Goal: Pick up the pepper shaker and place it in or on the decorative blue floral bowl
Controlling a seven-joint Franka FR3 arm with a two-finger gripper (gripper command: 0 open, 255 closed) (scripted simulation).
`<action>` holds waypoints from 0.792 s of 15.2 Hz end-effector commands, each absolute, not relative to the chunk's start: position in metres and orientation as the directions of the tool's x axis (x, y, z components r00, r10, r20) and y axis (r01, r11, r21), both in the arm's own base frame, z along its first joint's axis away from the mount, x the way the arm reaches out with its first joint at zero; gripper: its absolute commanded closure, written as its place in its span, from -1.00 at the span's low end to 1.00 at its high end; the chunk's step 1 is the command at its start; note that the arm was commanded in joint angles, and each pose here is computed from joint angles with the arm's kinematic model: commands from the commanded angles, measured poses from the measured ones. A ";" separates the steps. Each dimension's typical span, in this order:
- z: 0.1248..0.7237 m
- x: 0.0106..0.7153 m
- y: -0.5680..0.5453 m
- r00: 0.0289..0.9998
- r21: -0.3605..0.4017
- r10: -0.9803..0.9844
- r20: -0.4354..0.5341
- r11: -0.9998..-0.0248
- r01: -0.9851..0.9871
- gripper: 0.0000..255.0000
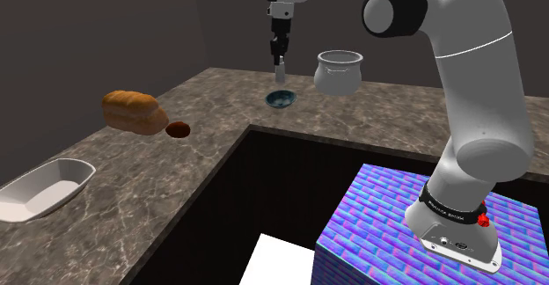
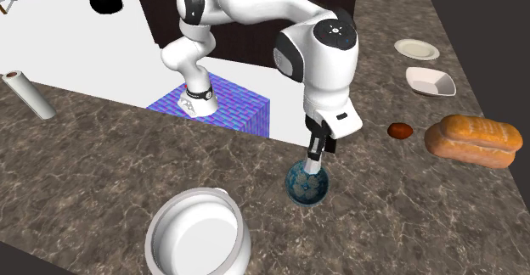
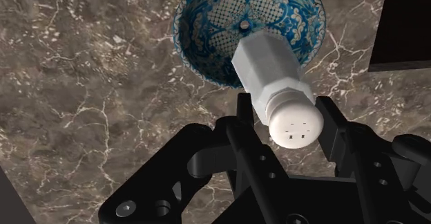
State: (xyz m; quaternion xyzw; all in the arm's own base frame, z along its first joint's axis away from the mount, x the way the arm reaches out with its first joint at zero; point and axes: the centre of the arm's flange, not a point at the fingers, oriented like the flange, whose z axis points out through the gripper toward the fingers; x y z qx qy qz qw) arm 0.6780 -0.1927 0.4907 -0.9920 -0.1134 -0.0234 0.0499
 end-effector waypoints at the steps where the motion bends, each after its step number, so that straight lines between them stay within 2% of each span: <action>1: 0.479 0.678 -0.193 0.973 -0.093 0.222 0.058 -0.969 0.227 1.00; 12: 0.421 0.678 -0.193 0.973 -0.093 0.222 0.058 -0.969 0.227 1.00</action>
